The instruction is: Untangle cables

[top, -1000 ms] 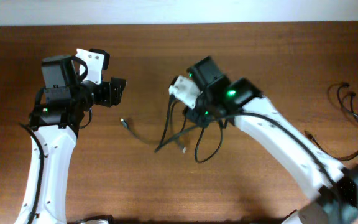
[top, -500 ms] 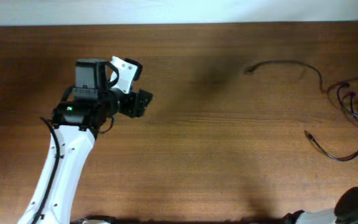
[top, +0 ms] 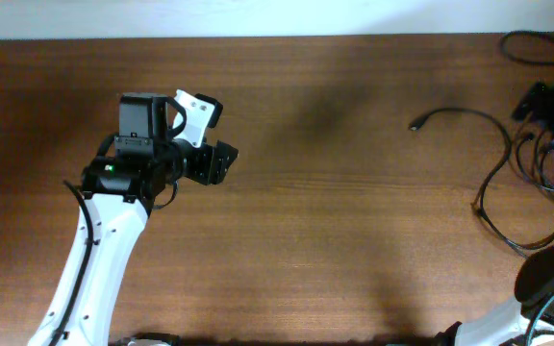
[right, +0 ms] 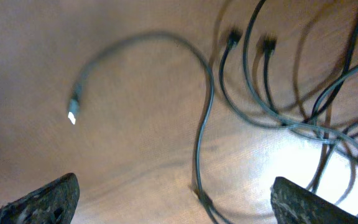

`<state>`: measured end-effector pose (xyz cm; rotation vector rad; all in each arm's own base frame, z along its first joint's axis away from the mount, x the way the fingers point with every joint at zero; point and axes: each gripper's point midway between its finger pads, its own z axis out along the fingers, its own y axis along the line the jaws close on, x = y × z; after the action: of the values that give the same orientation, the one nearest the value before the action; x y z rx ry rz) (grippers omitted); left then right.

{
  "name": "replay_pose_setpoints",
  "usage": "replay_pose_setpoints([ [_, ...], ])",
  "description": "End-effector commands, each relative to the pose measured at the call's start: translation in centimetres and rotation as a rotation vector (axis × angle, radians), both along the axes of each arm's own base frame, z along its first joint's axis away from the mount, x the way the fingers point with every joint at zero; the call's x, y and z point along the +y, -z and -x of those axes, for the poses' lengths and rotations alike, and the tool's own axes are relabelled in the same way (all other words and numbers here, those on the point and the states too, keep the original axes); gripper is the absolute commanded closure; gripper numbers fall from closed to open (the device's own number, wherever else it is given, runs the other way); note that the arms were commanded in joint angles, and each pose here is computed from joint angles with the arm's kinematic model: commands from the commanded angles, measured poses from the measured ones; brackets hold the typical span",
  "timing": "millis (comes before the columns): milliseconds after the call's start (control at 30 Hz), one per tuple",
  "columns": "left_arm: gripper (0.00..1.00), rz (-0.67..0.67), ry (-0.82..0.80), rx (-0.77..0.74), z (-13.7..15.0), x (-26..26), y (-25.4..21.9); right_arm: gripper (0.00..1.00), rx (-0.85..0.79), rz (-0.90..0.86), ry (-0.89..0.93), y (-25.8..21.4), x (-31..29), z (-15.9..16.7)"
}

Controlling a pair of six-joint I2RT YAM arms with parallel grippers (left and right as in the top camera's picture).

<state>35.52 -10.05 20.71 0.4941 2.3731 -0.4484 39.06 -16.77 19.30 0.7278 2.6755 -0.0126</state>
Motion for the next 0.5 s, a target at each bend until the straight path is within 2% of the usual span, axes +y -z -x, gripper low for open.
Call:
replay_pose_setpoints([
  [0,0.30,0.013,0.008,-0.027,0.0,-0.3,-1.2,0.09,0.287,0.115,0.146,6.9,-1.9,4.7],
  [33,0.30,0.012,0.008,-0.025,0.0,-0.3,-1.2,0.08,0.339,0.105,0.305,9.3,-2.2,6.8],
  [67,0.30,0.012,0.008,-0.020,0.1,-0.3,-1.1,0.08,0.359,0.083,0.366,11.3,-2.0,7.9],
  [133,0.30,0.010,0.008,-0.002,0.4,-0.2,-0.8,0.08,0.387,0.046,0.360,16.7,-0.5,9.8],
  [233,0.31,0.008,0.008,0.018,0.8,-0.2,-0.5,0.14,0.348,-0.058,0.334,20.2,1.8,10.2],
  [300,0.30,0.008,0.008,0.027,1.0,-0.2,-0.4,0.48,0.348,-0.073,0.331,20.9,2.2,10.6],
  [333,0.30,0.007,0.008,0.028,1.0,-0.2,-0.4,0.55,0.345,-0.076,0.330,20.9,2.3,10.5],
  [367,0.31,0.008,0.008,0.027,1.0,-0.2,-0.4,0.86,0.335,-0.077,0.329,20.9,2.2,10.3],
  [400,0.30,0.007,0.008,0.028,1.0,-0.2,-0.4,0.96,0.310,-0.071,0.330,20.9,2.0,9.7],
  [467,0.31,0.007,0.008,0.028,1.0,-0.2,-0.4,0.96,0.176,-0.036,0.333,20.4,0.5,6.7],
])
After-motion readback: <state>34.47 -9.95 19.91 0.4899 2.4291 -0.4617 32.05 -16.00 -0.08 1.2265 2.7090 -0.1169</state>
